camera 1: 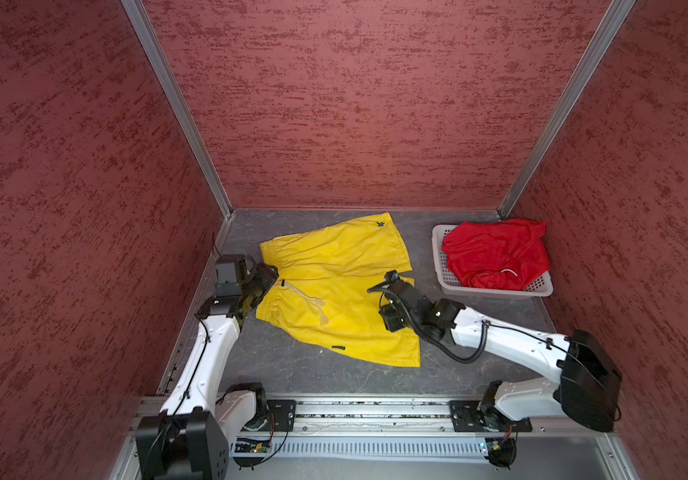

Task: Fold and stack the shorts

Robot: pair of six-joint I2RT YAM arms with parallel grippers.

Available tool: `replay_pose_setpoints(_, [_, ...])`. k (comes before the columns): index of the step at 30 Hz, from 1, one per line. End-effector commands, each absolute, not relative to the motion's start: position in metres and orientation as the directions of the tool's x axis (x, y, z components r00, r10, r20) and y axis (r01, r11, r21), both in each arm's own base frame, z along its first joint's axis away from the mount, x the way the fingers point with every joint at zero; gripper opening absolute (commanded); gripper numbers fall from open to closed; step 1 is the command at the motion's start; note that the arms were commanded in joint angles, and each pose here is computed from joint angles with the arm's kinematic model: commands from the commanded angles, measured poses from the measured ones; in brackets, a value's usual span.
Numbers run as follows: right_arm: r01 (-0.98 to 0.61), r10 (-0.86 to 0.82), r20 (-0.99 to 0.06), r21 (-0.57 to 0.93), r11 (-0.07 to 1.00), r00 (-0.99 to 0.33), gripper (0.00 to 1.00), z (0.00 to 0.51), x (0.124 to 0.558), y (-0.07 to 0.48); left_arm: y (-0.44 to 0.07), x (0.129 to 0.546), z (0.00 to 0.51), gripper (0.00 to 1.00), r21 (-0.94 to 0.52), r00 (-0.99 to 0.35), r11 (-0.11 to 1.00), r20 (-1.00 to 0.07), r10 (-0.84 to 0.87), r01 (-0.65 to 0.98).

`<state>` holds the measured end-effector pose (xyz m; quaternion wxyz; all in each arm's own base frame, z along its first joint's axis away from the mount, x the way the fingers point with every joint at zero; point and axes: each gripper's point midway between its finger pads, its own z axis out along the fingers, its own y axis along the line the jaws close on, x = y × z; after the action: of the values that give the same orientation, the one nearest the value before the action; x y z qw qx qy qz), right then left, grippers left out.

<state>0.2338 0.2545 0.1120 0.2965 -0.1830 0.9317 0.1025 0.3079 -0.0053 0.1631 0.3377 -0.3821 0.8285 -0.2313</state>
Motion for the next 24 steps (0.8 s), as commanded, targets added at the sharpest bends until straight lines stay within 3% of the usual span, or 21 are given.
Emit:
replay_pose_setpoints(1, [-0.351,-0.291,-0.519,0.018,0.936,-0.804,0.63,0.095,0.193,0.235,0.001,0.25,0.108,0.67,-0.45,-0.556,0.641,-0.322,-0.766,-0.622])
replay_pose_setpoints(5, [-0.371,-0.322,-0.467,0.014,0.928,-0.823,0.64,0.072,0.153,0.239,-0.007,0.234,0.082,0.57,-0.447,-0.568,0.628,-0.278,-0.775,-0.637])
replay_pose_setpoints(14, [-0.36,-0.314,-0.392,0.047,0.932,-0.865,0.64,0.031,0.12,0.23,-0.005,0.226,0.045,0.64,-0.401,-0.565,0.612,-0.241,-0.789,-0.682])
replay_pose_setpoints(24, [-0.329,-0.296,-0.409,0.011,0.944,-0.863,0.75,0.014,0.125,0.219,-0.005,0.238,0.031,0.64,-0.428,-0.546,0.593,-0.24,-0.802,-0.682])
